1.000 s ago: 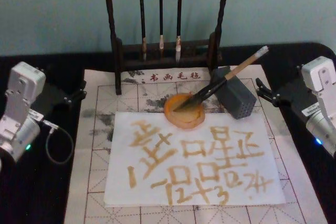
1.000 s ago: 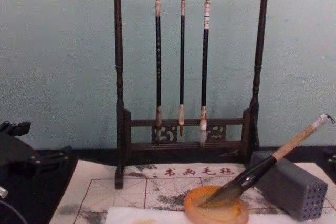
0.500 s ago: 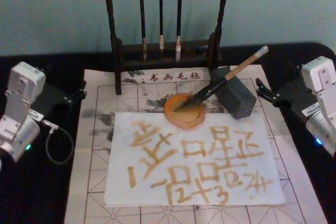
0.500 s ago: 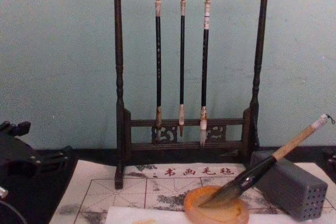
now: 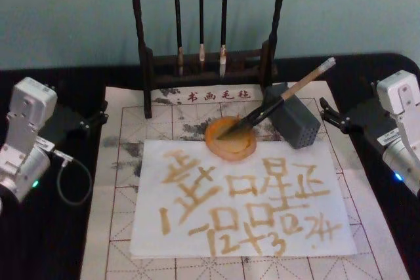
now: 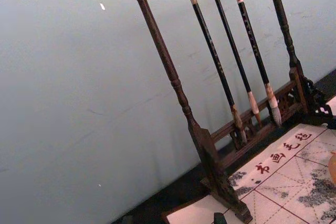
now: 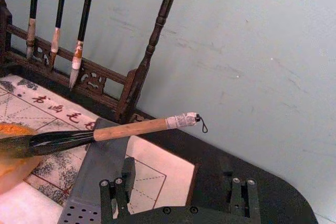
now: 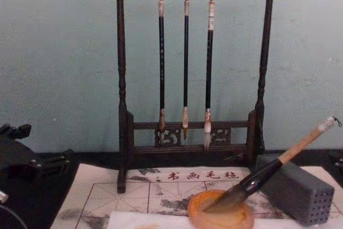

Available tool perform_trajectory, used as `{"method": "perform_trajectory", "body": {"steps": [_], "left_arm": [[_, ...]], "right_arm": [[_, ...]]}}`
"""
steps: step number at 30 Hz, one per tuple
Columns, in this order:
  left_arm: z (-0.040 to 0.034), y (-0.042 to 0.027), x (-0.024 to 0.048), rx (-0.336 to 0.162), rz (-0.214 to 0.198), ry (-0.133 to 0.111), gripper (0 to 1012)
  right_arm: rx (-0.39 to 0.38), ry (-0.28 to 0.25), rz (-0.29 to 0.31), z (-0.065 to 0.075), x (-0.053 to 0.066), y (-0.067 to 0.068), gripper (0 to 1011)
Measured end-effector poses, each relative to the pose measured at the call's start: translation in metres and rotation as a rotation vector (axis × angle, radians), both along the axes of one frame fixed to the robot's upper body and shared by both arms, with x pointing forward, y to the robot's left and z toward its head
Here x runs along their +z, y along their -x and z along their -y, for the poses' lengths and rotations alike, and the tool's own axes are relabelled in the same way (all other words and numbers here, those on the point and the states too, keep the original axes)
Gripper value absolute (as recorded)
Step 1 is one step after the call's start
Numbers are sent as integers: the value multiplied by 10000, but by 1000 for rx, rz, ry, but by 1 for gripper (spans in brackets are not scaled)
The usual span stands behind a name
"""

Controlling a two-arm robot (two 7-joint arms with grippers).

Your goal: Pick up the brush from the inkstone, write on the paper, then place the brush back to its original position.

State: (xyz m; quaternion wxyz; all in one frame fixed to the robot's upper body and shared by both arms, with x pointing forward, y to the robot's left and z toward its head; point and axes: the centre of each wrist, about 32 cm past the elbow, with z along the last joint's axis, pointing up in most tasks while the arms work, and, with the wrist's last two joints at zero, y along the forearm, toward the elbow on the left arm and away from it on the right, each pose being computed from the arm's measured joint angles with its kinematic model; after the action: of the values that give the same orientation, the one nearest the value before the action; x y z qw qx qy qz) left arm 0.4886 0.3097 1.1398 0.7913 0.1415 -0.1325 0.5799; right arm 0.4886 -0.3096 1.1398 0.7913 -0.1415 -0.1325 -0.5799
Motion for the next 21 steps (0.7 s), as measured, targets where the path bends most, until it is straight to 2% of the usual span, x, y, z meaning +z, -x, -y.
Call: {"method": "perform_trajectory", "body": {"steps": [13,18,21], "left_arm": [[0,0,0,0,0,0,1001],[0,0,0,0,0,0,1001],[0,0,0,0,0,0,1001]], "right_arm": [[0,0,0,0,0,0,1000],[5,-40,-23,17,14,2,1000],[7,-99,-58,22,40,1,1000]]}}
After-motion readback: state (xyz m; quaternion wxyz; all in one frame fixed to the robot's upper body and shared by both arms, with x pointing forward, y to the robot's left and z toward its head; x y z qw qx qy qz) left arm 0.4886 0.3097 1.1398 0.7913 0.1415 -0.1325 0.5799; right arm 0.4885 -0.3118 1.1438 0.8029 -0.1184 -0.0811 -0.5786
